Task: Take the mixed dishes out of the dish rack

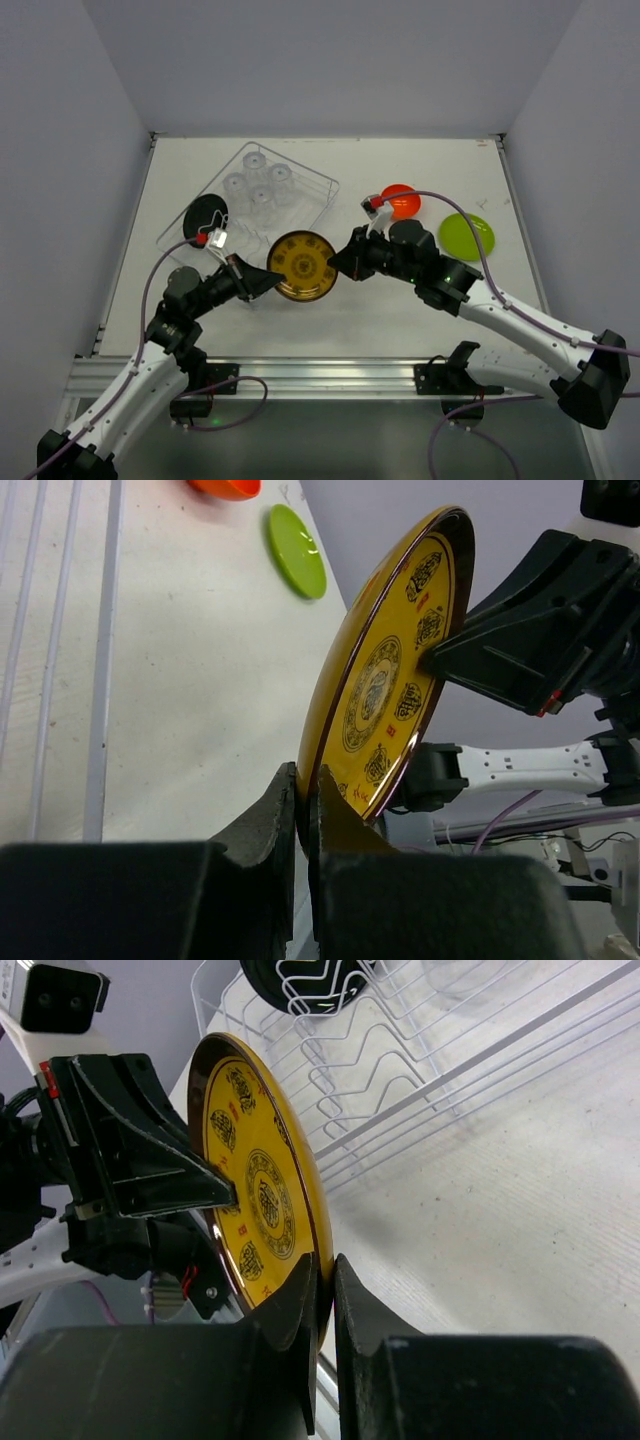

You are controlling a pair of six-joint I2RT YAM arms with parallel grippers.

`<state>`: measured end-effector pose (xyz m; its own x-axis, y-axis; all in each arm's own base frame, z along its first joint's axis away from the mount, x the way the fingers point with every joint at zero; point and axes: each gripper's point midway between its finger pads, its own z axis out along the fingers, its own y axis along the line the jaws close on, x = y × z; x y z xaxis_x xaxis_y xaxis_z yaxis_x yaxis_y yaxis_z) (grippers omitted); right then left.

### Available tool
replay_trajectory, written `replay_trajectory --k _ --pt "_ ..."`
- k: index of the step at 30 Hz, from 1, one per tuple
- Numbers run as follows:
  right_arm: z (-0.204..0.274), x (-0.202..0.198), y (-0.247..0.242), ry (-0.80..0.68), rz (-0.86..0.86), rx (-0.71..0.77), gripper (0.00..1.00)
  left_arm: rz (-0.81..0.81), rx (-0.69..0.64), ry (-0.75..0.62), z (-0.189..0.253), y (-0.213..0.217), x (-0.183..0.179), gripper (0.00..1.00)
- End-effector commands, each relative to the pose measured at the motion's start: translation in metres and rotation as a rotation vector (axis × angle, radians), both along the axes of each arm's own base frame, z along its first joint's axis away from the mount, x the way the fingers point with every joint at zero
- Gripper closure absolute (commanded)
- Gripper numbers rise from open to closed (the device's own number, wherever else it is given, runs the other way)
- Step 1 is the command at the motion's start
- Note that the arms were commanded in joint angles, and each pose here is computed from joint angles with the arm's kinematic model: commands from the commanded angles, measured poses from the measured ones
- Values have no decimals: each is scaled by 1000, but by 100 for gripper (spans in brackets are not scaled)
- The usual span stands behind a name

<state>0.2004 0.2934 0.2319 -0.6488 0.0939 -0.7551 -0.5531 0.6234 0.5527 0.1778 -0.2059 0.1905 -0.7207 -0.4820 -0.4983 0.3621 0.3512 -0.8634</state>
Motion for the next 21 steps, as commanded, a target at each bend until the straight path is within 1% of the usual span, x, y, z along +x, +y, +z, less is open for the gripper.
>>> replay_trajectory --k 1,2,3,4,5,6,7,8,9,10,11,12,13,14,15,17,18,19,20,21 --pt "33 13 10 -94 -13 105 100 -73 22 -97 28 -4 -12 100" --pt "31 14 8 -90 -31 106 100 -82 32 -122 32 -4 -13 100" --pt "41 15 6 -112 -48 146 100 -86 44 -142 36 -3 -14 100" --pt "33 15 2 -101 -69 145 100 -90 81 -192 38 -2 -13 97" --pt "34 22 -6 -117 -131 145 100 -82 120 -194 45 1 -14 87" --pt "35 23 -17 -128 -175 154 100 -66 155 -204 47 5 -12 49" --pt "35 30 -27 -131 -222 157 100 -10 222 -249 50 13 -3 30" --pt "36 32 -34 -120 -246 173 100 19 268 -253 61 20 -2 3" --pt "35 40 -54 -115 -300 184 100 81 311 -266 66 30 5 0" --pt "35 44 -66 -106 -335 196 100 93 373 -283 64 37 6 0" --pt "22 46 -78 -62 -371 184 100 172 399 -328 87 48 12 0" --pt "29 58 -109 -86 -472 206 100 210 453 -361 92 58 16 0" --pt "26 64 -128 -84 -536 207 100 247 503 -348 91 68 16 0" --pt "19 66 -146 -62 -597 195 100 296 528 -382 106 78 17 0" --pt "16 78 -180 -66 -724 186 100 394 599 -386 106 98 25 0" --pt "11 83 -218 -55 -857 176 100 505 647 -390 106 120 28 0" --pt "8 91 -256 -50 -988 180 100 581 678 -357 95 134 33 0" --pt "-1 95 -274 -13 -1044 191 100 615 653 -382 98 138 31 0" --pt "-5 100 -289 26 -1103 242 100 616 641 -398 96 137 31 0" --pt "-15 101 -325 51 -1219 277 100 577 642 -408 82 130 32 0"
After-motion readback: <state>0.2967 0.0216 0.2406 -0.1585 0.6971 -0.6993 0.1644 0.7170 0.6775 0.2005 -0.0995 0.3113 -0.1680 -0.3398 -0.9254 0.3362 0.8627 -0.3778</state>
